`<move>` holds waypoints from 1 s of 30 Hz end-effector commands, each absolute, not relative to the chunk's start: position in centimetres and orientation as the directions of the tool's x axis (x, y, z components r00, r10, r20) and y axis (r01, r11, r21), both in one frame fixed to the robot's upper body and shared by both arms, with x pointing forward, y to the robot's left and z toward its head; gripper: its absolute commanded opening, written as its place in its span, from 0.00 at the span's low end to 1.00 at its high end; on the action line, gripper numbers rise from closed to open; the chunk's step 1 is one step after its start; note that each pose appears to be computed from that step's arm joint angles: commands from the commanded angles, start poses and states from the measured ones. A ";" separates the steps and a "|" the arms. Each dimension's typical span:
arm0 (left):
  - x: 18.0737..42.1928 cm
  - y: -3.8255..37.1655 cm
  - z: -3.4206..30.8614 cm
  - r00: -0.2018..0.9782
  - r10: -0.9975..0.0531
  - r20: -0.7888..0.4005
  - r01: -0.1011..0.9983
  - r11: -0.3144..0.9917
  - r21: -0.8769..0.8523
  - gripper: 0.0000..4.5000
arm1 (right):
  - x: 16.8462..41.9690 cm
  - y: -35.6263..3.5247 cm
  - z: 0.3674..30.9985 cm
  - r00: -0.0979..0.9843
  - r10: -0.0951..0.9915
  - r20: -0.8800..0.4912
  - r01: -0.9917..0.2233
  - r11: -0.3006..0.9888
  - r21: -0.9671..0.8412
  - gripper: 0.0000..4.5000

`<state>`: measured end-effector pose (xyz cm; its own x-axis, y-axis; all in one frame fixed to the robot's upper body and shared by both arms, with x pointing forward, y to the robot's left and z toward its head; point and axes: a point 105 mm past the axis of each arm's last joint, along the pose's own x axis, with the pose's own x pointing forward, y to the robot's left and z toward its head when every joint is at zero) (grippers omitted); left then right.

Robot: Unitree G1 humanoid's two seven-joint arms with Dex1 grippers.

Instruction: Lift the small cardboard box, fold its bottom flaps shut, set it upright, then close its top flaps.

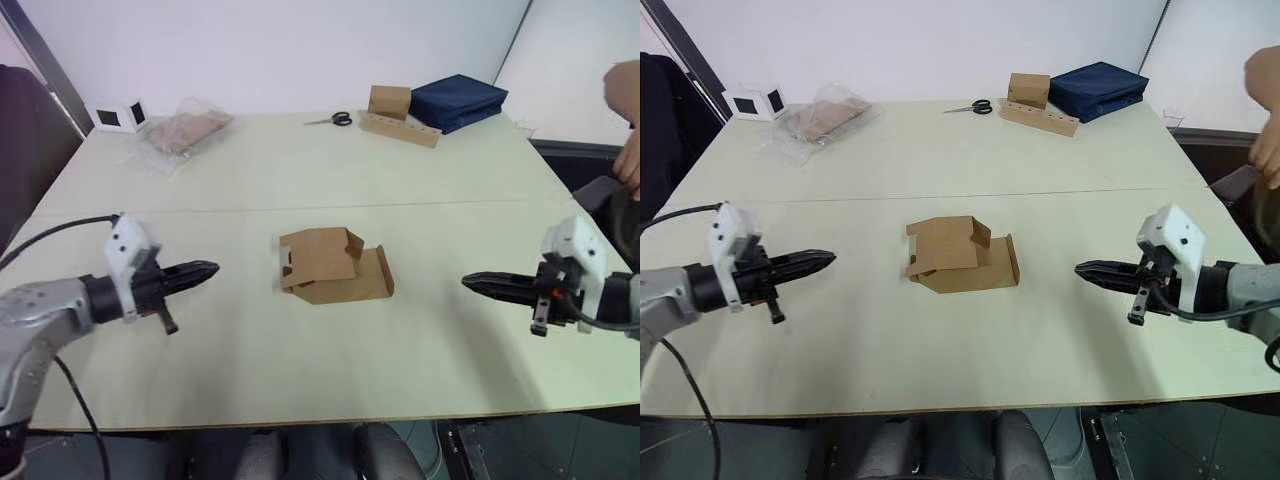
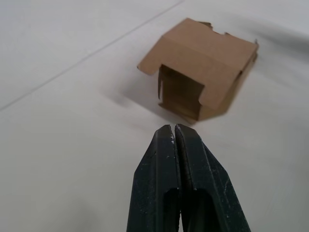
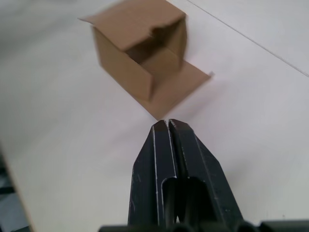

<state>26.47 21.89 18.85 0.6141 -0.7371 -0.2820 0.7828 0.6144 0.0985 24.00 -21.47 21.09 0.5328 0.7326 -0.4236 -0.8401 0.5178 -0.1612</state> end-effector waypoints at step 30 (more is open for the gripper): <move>26.9 18.6 19.7 0.495 -0.840 -0.224 0.866 0.499 0.042 0.01 | 23.9 -18.8 22.0 0.514 0.779 -0.358 -0.858 0.471 -0.207 0.00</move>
